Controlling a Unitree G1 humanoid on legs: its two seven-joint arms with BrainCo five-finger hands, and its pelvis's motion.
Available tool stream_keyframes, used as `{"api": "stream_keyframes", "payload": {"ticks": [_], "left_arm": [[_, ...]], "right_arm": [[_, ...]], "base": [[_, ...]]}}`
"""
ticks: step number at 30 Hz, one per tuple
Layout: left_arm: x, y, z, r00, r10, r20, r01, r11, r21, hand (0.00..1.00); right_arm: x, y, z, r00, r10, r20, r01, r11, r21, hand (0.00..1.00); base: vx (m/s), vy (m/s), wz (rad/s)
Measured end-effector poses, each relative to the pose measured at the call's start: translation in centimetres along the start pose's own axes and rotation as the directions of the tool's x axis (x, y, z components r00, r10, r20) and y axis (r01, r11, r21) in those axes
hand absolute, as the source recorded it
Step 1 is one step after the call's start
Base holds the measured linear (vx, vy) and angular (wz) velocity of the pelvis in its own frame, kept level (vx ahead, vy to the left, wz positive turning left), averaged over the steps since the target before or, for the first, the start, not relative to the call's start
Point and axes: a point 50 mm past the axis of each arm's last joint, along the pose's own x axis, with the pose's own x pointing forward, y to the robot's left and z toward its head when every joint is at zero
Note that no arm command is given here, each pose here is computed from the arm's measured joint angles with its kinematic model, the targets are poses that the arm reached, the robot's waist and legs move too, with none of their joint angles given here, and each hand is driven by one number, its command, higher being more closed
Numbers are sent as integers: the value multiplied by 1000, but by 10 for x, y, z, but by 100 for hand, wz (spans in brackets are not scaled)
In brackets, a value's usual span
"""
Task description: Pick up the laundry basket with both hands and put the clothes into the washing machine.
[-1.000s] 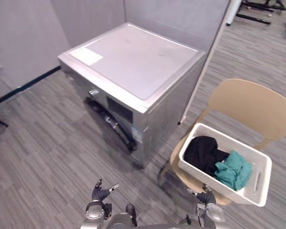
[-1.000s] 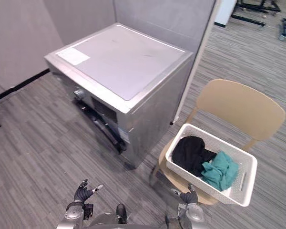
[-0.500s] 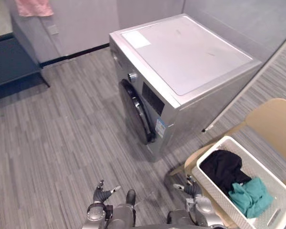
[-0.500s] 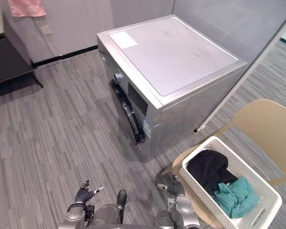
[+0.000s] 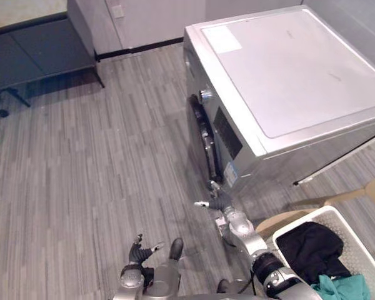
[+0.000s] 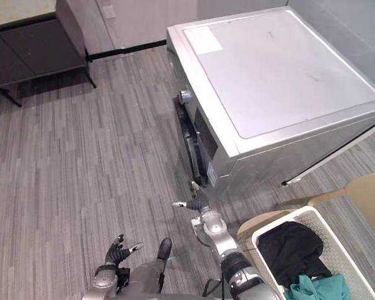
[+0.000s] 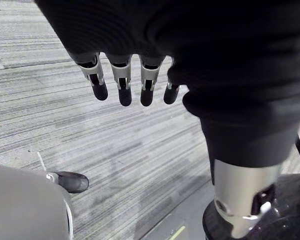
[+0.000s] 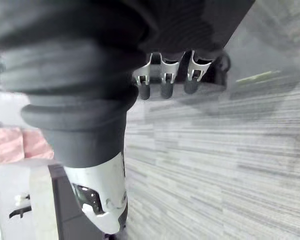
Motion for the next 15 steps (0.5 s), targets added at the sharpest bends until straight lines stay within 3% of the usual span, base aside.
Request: {"api": "stream_keyframes", "payload": {"ticks": [3, 7, 11, 15], "left_arm": [[3, -1, 6, 1000, -2, 19, 2, 1000, -3, 0], [7, 0, 20, 998, 7, 60, -7, 1000, -13, 0], [10, 5, 28, 996, 38, 82, -36, 999, -26, 0], [11, 8, 27, 995, 65, 76, -62, 997, -39, 0]], "right_arm": [[12, -6, 26, 997, -18, 79, 19, 1000, -15, 0], [24, -39, 62, 967, -181, 178, 182, 983, 10, 0], [25, -87, 99, 877, -405, 259, 398, 914, 82, 0], [16, -113, 120, 794, -509, 334, 505, 857, 105, 0]], "base": [[-117, 27, 16], [-170, 43, 26], [-131, 34, 14], [-55, -12, 13]]}}
